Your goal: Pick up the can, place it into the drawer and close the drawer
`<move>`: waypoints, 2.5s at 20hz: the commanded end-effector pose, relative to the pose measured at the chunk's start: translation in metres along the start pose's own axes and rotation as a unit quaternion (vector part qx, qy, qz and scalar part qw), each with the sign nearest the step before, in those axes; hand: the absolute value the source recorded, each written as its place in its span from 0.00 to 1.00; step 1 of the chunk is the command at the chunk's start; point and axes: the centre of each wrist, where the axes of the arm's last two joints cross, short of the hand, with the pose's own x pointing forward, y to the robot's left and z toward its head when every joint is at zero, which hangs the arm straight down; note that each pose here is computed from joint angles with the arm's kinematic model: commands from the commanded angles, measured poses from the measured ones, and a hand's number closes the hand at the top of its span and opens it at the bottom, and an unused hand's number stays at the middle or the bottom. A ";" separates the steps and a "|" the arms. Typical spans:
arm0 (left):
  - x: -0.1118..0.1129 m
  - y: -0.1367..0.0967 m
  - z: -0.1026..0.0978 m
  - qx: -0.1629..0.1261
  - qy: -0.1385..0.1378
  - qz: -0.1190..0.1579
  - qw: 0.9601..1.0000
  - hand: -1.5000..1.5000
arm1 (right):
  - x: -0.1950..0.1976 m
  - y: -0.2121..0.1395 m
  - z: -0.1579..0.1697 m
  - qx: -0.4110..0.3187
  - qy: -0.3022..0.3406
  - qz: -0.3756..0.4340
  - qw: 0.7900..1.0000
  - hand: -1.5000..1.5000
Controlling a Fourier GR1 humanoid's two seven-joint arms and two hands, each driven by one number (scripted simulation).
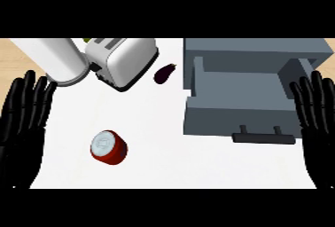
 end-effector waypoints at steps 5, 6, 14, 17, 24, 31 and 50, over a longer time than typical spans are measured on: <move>0.015 -0.014 0.019 -0.178 -0.043 0.126 0.975 0.00 | 0.011 0.002 -0.001 -0.006 -0.021 0.012 1.000 0.00; 0.029 -0.024 0.012 -0.218 -0.060 0.152 0.962 0.00 | -0.004 -0.006 -0.005 -0.014 -0.021 0.018 1.000 0.00; 0.020 0.011 0.037 -0.196 0.158 0.068 0.965 0.00 | -0.007 -0.030 0.005 -0.052 0.161 0.023 0.985 0.00; 0.012 0.012 0.063 -0.201 0.165 0.067 0.963 0.00 | -0.006 -0.018 0.044 -0.054 0.159 0.027 0.985 0.00; 0.042 0.021 0.042 -0.172 0.193 0.074 0.963 0.00 | -0.007 -0.028 0.055 -0.056 0.151 0.019 0.987 0.00; 0.002 0.035 0.031 -0.151 0.201 0.071 0.965 0.00 | -0.012 -0.050 0.072 -0.056 0.154 0.024 0.986 0.00; -0.087 0.017 0.059 -0.152 0.219 0.058 0.962 0.00 | -0.017 -0.073 0.054 -0.063 0.154 0.025 0.986 0.00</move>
